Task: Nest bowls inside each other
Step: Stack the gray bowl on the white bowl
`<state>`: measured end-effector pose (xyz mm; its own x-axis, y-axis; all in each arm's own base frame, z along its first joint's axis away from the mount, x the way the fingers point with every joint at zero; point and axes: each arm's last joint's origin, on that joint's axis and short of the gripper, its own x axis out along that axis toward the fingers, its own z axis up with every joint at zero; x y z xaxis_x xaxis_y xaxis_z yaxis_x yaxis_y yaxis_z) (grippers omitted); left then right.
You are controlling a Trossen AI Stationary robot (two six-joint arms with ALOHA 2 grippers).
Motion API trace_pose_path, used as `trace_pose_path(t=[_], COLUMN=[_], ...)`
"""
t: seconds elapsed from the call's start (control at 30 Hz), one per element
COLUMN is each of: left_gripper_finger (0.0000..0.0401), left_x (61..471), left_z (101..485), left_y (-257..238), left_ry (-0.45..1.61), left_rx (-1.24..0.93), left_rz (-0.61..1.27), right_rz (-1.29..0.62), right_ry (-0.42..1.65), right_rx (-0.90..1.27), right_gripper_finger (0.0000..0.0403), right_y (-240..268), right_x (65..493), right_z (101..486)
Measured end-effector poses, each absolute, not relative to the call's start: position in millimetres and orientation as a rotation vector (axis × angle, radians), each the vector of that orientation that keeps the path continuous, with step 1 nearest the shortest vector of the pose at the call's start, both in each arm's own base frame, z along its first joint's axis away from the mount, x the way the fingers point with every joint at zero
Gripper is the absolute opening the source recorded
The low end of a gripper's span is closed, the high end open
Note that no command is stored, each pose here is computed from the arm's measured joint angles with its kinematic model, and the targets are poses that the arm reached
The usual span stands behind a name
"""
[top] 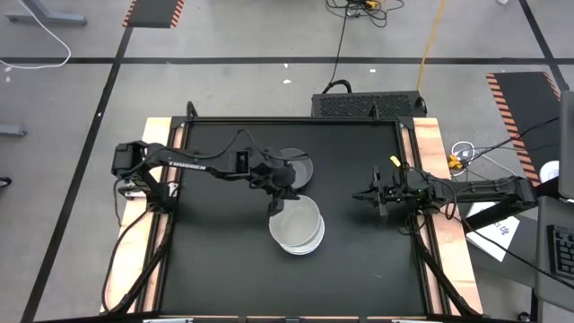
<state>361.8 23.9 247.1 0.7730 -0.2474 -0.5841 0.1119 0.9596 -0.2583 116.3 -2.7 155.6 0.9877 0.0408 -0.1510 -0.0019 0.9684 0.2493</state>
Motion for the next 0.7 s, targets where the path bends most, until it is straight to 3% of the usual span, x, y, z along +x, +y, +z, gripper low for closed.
trace_pose_path(t=[0.7], left_gripper_finger=[0.0002], left_x=[358.4], left_z=[239.5], left_y=[31.5], left_ry=[0.789], left_rx=[-0.21], left_rz=[-0.166], right_rz=[0.021], right_ry=[0.156], right_rx=[0.251], right_gripper_finger=[0.0], right_y=[-2.7], right_x=[116.2], right_z=[155.5])
